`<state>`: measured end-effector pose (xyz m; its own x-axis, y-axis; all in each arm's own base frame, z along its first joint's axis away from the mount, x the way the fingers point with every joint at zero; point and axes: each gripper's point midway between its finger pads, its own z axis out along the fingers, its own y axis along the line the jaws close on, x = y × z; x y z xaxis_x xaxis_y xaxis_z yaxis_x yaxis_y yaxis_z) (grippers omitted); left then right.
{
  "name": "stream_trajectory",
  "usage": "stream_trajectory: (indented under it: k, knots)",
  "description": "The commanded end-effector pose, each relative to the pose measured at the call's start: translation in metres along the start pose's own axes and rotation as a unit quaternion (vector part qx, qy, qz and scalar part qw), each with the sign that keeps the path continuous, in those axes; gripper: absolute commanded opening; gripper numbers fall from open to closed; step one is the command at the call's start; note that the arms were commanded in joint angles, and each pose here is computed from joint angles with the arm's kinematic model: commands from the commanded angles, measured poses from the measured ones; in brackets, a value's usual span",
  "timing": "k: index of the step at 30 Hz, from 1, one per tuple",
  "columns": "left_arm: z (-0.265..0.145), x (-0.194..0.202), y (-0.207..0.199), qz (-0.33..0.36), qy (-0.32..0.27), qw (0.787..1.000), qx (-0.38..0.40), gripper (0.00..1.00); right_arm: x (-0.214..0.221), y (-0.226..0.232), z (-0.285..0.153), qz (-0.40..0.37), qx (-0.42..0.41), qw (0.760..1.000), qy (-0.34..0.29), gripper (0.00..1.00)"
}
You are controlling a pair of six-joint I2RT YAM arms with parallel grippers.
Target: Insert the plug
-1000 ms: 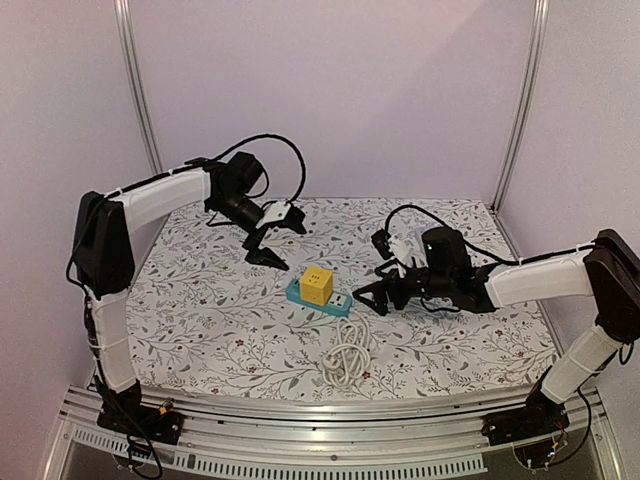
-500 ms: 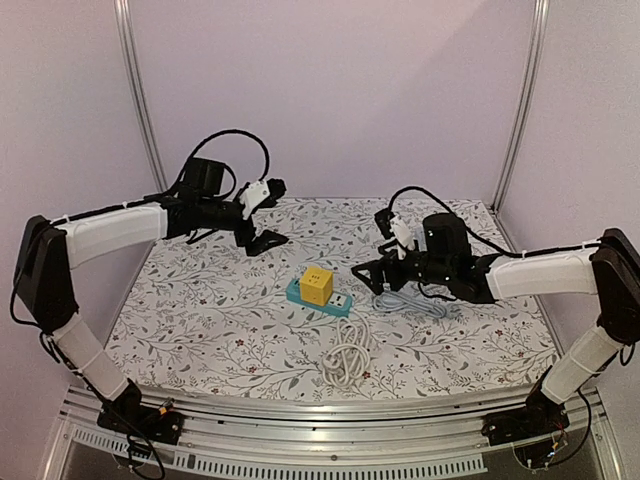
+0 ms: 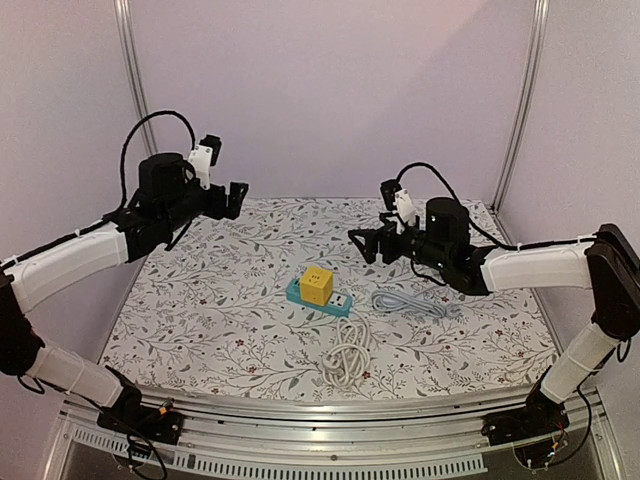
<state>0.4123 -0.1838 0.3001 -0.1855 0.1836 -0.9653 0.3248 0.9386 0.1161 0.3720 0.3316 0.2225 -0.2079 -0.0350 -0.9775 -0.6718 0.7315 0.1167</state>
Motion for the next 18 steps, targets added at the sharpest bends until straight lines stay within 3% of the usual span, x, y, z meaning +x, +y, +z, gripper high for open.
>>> stream_trajectory:
  k: [1,7,11,18]
  knots:
    - [-0.015,0.029,0.03,-0.081,-0.004,0.995,-0.057,0.99,-0.032,-0.022,0.006,0.035,0.027,0.998,-0.051,0.99]
    - [-0.039,0.07,0.075,-0.122,0.045,0.978,-0.162,0.99,-0.036,-0.067,0.009,0.136,0.039,0.988,-0.055,0.99]
    - [-0.056,0.084,0.096,-0.133,0.047,0.966,-0.219,0.99,-0.027,-0.091,0.004,0.132,0.095,0.985,-0.049,0.99]
    - [-0.071,0.094,0.122,-0.163,0.039,0.944,-0.285,0.99,-0.031,-0.132,-0.044,0.134,0.19,0.97,-0.077,0.99]
